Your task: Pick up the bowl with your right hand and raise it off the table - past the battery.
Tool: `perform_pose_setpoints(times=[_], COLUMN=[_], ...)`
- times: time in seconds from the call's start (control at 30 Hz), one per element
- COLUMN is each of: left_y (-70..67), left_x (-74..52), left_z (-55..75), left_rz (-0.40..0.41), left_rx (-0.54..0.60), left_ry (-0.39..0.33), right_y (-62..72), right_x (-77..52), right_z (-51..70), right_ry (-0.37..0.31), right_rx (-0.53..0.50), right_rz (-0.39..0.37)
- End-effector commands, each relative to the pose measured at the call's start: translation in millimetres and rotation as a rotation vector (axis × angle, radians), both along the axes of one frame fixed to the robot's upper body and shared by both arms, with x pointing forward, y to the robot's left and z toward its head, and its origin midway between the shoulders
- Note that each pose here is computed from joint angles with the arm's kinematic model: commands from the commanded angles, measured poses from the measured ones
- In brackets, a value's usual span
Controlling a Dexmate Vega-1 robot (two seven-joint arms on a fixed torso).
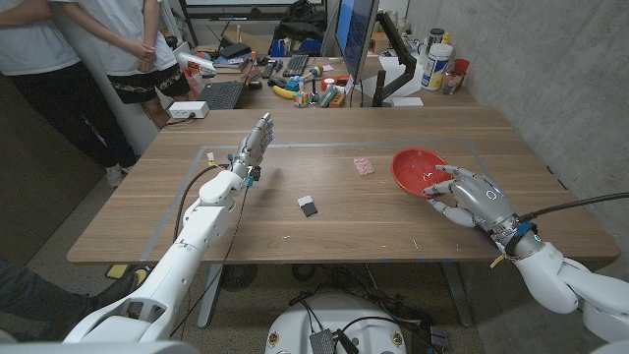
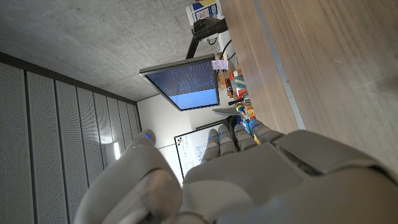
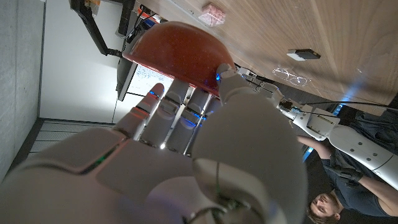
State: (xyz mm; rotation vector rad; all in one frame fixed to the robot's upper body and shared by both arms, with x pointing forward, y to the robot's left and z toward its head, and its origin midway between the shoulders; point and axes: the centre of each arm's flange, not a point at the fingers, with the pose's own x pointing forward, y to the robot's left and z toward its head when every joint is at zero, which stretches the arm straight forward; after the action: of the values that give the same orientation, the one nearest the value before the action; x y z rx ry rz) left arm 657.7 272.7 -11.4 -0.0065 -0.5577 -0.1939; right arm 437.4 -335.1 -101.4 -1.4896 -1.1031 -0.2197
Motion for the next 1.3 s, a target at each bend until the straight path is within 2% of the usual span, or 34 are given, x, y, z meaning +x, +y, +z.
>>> perform_pose_setpoints(times=[0.03,0.33,0.7,1.3], left_y=[-0.8,-1.2,0.3,2.6], left_x=[-0.9,-1.9,-6.4,-9.2], left_z=[0.4,0.1,7.0,9.2], left_rz=[-0.001,0.0,0.006,0.008], left_rx=[0.002,0.009,0.019,0.016], left_ry=[-0.003,0.004,-0.001,-0.01], right_y=[2.1,0.3,1.7,4.9], right_x=[-3.5,-12.9,-20.7,-28.9], right_z=[13.8,29.0,44.9,61.9], right_ry=[-0.03,-0.058,-0.077,-0.101], right_rx=[-0.008,-0.026,-0.029,-0.037], right_rz=[0.009,-0.005,-0.029,-0.022])
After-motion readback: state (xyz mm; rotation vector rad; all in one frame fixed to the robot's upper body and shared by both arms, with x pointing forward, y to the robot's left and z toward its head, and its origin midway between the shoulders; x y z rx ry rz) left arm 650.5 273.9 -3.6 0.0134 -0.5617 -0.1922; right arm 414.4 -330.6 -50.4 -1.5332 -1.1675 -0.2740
